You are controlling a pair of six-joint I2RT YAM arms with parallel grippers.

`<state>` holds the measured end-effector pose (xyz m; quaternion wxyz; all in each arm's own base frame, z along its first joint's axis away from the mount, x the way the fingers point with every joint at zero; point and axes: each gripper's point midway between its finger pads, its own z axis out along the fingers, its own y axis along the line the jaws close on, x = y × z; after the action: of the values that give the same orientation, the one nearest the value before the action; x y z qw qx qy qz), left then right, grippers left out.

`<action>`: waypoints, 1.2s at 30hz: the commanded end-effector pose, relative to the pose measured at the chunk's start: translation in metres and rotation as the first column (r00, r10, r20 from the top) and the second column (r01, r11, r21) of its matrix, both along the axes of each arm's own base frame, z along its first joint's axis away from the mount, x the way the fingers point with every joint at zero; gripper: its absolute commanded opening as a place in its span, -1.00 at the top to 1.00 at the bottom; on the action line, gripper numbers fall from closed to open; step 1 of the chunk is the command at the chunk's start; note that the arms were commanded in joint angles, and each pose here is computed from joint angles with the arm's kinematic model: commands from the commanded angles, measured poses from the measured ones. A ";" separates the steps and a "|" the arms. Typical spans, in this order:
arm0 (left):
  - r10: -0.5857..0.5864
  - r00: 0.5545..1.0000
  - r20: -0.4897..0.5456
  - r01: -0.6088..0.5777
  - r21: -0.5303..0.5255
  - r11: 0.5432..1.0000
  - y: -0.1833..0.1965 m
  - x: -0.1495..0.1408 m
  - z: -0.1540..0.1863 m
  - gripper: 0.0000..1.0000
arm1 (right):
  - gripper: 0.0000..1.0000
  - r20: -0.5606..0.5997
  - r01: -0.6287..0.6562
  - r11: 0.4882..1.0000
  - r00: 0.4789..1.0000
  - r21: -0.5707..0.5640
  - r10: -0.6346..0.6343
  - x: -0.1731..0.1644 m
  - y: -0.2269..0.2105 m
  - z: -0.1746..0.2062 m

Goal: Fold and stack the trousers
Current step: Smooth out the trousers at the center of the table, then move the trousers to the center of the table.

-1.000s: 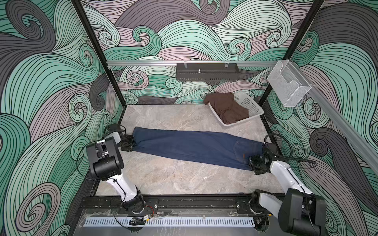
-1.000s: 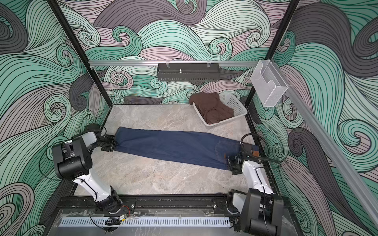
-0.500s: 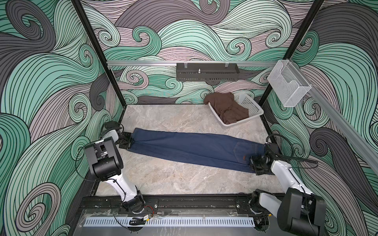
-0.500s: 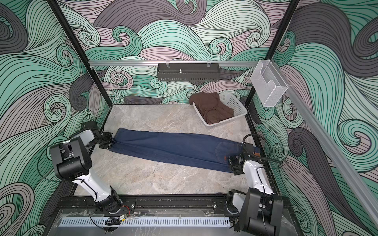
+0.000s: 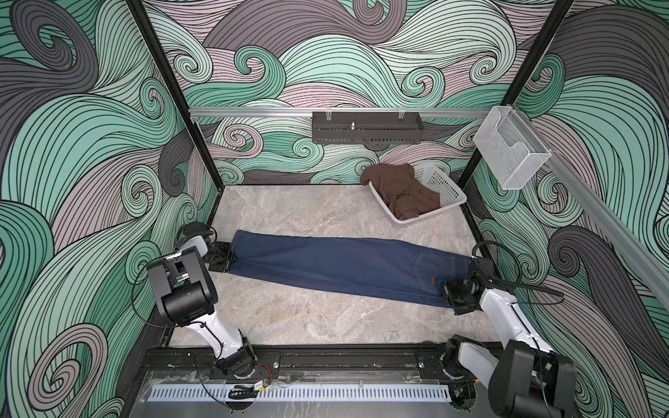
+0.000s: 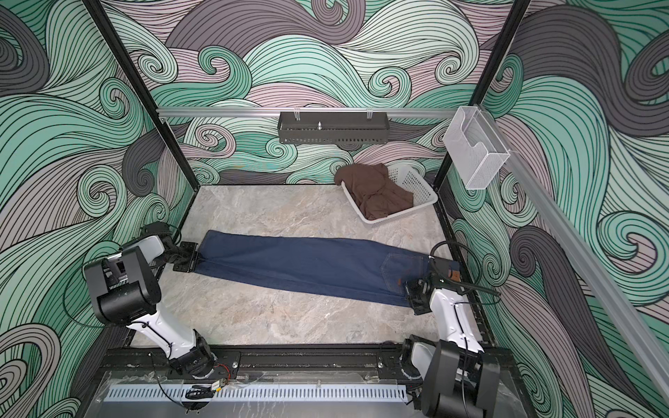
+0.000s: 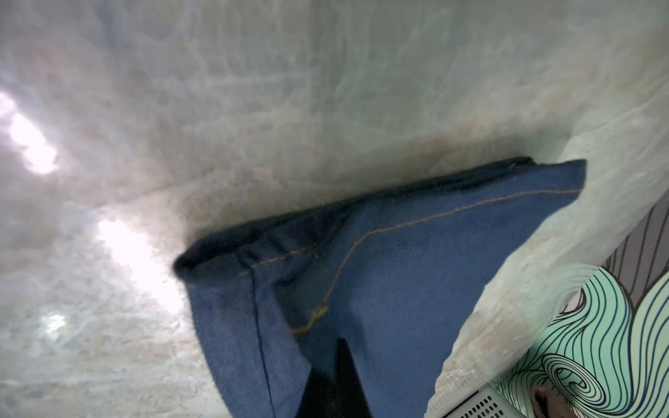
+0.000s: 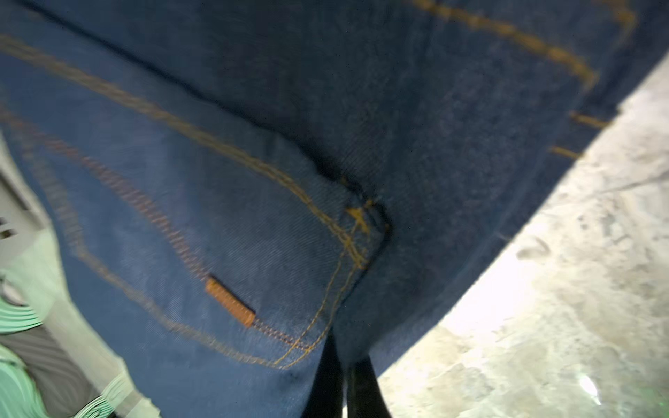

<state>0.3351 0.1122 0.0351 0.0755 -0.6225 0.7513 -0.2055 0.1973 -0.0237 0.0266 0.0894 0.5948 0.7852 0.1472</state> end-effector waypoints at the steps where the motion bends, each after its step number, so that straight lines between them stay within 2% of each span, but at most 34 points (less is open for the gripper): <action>1: -0.002 1.000 0.010 0.002 0.021 1.000 0.009 0.003 0.003 0.44 | 0.74 -0.001 -0.018 0.999 1.000 -0.039 0.018 0.000 -0.007 0.001; 2: -0.004 1.000 0.016 0.004 0.024 1.000 0.011 0.004 0.008 0.22 | 0.39 0.002 -0.031 0.999 1.000 -0.040 0.031 0.002 -0.007 0.006; 3: -0.014 0.999 0.029 0.013 0.031 0.999 0.012 0.007 0.016 0.11 | 0.15 0.008 -0.046 0.998 0.999 -0.048 0.047 0.004 -0.008 0.013; 5: -0.037 0.998 0.053 0.033 0.059 0.998 0.015 0.012 0.035 -0.03 | -0.11 0.019 -0.074 0.995 0.997 -0.073 0.076 0.007 -0.011 0.028; 9: -0.111 0.990 0.088 0.100 0.121 0.988 0.020 0.017 0.076 -0.22 | -0.41 0.046 -0.116 0.986 0.991 -0.121 0.122 0.009 -0.014 0.057; 14: -0.261 0.964 0.056 0.249 0.164 0.955 0.023 0.021 0.100 -0.37 | -0.48 0.091 -0.165 0.973 0.979 -0.160 0.181 0.011 -0.010 0.083; 19: -0.382 0.924 0.012 0.376 0.150 0.914 0.024 0.026 0.103 -0.37 | -0.39 0.113 -0.333 0.921 0.926 -0.202 0.360 0.034 0.021 0.085; 21: -0.407 0.913 0.011 0.402 0.140 0.905 0.024 0.029 0.102 -0.38 | -0.34 0.085 -0.428 0.883 0.889 -0.193 0.450 0.045 0.044 0.073; 26: -0.412 0.911 0.026 0.405 0.139 0.904 0.022 0.031 0.101 -0.37 | -0.22 0.020 -0.561 0.817 0.822 -0.132 0.569 0.067 0.079 0.031; 32: -0.448 0.891 0.078 0.433 0.157 0.888 0.020 0.039 0.106 -0.41 | -0.14 -0.125 -0.614 0.778 0.789 -0.134 0.601 0.077 0.068 -0.012; 36: -0.463 0.880 0.101 0.446 0.156 0.881 0.018 0.044 0.106 -0.42 | -0.11 -0.202 -0.608 0.780 0.791 -0.148 0.578 0.078 0.046 -0.027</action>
<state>0.3758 0.1326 0.1349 0.1095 -0.4243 0.8772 -0.1963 0.2721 0.0470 0.0164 0.0355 0.3186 0.9429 0.0901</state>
